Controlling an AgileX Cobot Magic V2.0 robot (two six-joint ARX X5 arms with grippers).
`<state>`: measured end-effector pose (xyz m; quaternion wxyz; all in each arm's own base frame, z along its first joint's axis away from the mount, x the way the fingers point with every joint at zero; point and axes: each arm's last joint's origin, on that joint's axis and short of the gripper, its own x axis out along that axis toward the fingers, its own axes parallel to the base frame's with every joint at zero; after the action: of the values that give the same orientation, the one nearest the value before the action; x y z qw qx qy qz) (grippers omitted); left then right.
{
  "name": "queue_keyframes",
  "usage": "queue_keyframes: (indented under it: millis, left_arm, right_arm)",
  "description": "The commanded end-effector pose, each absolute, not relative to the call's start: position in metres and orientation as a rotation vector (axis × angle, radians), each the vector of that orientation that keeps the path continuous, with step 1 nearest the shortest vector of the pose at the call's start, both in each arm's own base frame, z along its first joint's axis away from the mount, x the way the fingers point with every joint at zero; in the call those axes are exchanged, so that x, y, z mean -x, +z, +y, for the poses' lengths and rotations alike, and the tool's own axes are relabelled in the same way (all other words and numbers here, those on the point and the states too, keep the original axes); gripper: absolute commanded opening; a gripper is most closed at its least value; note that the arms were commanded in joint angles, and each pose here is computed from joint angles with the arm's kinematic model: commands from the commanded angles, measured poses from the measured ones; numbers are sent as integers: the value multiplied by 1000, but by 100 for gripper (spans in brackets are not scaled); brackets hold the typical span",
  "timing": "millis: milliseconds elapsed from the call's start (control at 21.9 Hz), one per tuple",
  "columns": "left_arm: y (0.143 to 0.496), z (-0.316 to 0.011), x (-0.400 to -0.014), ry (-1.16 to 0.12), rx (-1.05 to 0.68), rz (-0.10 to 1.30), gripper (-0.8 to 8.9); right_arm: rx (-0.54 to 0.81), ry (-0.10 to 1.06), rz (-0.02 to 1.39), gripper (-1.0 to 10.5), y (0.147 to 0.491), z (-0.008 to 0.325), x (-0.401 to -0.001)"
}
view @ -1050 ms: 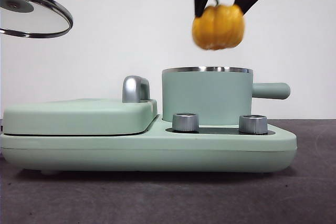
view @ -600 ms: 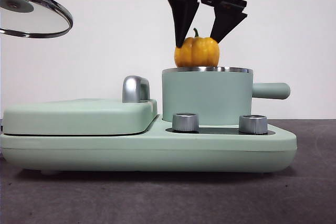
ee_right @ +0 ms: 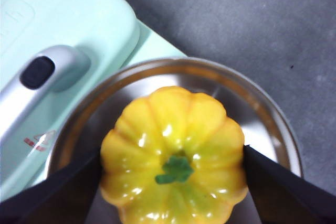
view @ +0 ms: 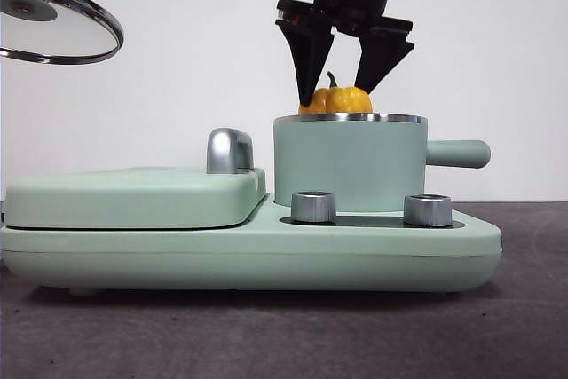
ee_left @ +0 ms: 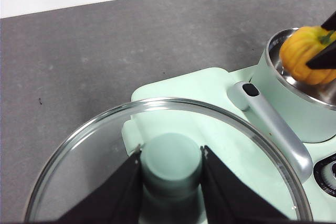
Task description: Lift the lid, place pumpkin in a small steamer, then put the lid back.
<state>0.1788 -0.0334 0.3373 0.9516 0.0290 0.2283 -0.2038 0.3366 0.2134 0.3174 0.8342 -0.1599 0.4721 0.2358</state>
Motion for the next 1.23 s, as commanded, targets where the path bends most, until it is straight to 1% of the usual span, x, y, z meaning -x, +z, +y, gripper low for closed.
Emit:
queue_keyframes:
  millis: [46,320,548,777,1233]
  left_arm:
    - [344,-33,-180,-414,-60,424,10]
    - [344,-33,-180,-414,-60,425,10]
    - [344,-33,-180,-414,-60,424,10]
    - [344,-33,-180,-414,-60,424,10]
    - [344,-33,-180,-414,-60,424,10]
  right_arm:
    - [352,499,1027,360,300,219,-341]
    - [351,496,1010,360,280,221,-344]
    - [358,484,1004,360,278,221,-346]
    - [370,481,1043,360,270,221,-347]
    - [379,480,1076,360,262,222,-348]
